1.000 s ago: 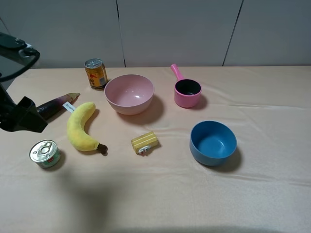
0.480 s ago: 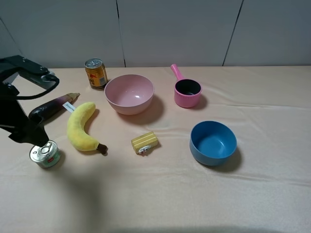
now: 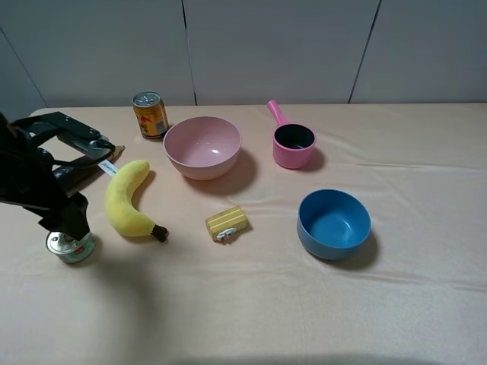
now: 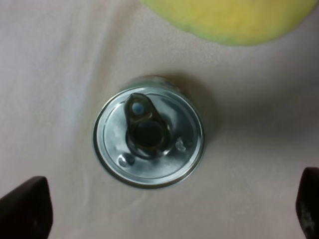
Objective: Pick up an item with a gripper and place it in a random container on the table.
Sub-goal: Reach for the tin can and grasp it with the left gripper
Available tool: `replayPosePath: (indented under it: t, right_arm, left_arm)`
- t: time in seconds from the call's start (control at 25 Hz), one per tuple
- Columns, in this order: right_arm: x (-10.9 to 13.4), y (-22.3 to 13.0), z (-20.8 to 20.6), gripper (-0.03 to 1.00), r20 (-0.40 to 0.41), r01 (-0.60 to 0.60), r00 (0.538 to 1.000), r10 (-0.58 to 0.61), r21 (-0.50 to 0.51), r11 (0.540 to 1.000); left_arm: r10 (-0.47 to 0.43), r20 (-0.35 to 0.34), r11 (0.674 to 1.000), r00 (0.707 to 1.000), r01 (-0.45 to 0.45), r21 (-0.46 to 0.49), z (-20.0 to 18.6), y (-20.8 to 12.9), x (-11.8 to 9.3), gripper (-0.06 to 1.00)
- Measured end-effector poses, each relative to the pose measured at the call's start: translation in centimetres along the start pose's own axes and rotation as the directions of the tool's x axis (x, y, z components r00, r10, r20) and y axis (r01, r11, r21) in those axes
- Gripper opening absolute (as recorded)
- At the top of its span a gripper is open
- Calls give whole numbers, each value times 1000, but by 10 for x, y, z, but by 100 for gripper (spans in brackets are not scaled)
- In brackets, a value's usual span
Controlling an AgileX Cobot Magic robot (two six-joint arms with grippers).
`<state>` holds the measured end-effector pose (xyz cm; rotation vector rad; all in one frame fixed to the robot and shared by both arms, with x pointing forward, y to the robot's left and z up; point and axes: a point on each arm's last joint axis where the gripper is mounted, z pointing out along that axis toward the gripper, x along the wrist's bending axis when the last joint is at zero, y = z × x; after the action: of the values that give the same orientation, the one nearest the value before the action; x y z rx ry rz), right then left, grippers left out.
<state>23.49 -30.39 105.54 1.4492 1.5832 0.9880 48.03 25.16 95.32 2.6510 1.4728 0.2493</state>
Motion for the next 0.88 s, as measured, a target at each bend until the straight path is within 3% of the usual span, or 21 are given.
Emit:
replayPosePath:
  t: [0.4, 0.88]
  right_arm:
    - [0, 0, 0, 69, 0, 0, 1000, 0, 0, 1000]
    - [0, 0, 0, 69, 0, 0, 1000, 0, 0, 1000]
  left_arm:
    - [42, -15, 998, 999, -42, 36, 21, 4, 3, 99]
    - [48, 18, 993, 999, -49, 104, 56, 6, 2, 99]
